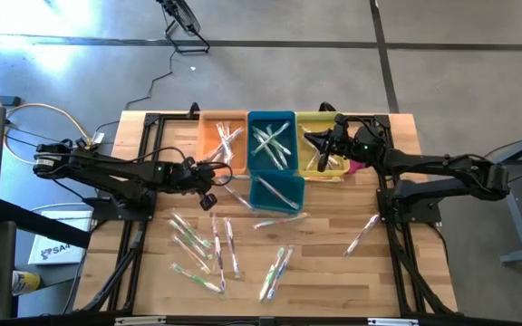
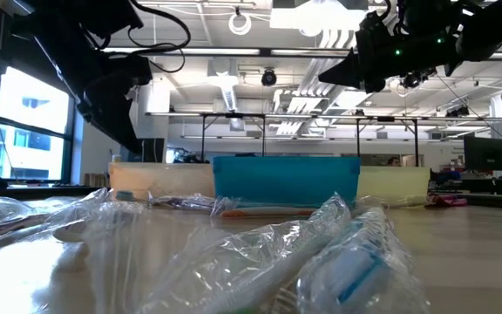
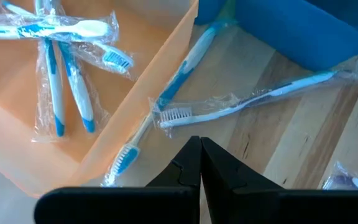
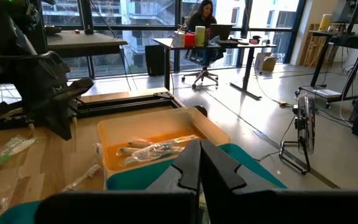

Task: Pick & Place Toothbrushes
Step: Put the blue toothbrush into the orange bin

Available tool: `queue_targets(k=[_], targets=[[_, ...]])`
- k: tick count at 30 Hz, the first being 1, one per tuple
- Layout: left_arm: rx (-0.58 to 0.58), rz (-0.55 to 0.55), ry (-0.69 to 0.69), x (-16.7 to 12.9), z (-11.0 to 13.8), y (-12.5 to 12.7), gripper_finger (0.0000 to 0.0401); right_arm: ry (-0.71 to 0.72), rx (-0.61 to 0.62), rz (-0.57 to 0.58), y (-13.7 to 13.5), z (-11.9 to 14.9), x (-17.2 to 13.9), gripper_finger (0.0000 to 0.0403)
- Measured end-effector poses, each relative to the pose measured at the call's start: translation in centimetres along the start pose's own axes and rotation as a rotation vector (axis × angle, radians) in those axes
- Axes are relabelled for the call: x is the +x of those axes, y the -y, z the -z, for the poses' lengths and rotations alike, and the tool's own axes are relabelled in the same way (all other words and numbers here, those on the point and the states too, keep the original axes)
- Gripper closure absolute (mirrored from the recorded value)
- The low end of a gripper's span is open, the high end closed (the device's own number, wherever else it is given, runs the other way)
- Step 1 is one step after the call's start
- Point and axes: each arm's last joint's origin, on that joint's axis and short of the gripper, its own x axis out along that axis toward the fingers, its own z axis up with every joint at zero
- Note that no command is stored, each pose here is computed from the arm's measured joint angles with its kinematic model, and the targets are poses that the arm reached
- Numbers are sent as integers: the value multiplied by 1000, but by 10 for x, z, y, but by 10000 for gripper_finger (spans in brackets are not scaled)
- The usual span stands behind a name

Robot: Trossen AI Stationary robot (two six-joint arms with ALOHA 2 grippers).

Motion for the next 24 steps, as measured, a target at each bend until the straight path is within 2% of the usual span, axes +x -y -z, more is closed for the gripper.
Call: queue_targets(k=[4, 11, 14, 18, 24], targets=[[13, -14, -21, 3, 2, 1, 366, 0, 0, 0, 0, 0, 0, 401], [44, -55, -82, 15, 7, 3, 286, 0, 0, 0, 0, 0, 0, 401], [58, -71, -111, 19, 10, 3, 272, -1, 0, 0, 0, 0, 0, 401], [49, -144, -117, 25, 13, 2, 280, -1, 0, 0, 0, 0, 0, 401], [38, -189, -116, 31, 14, 3, 349, -3, 0, 0, 0, 0, 0, 401]])
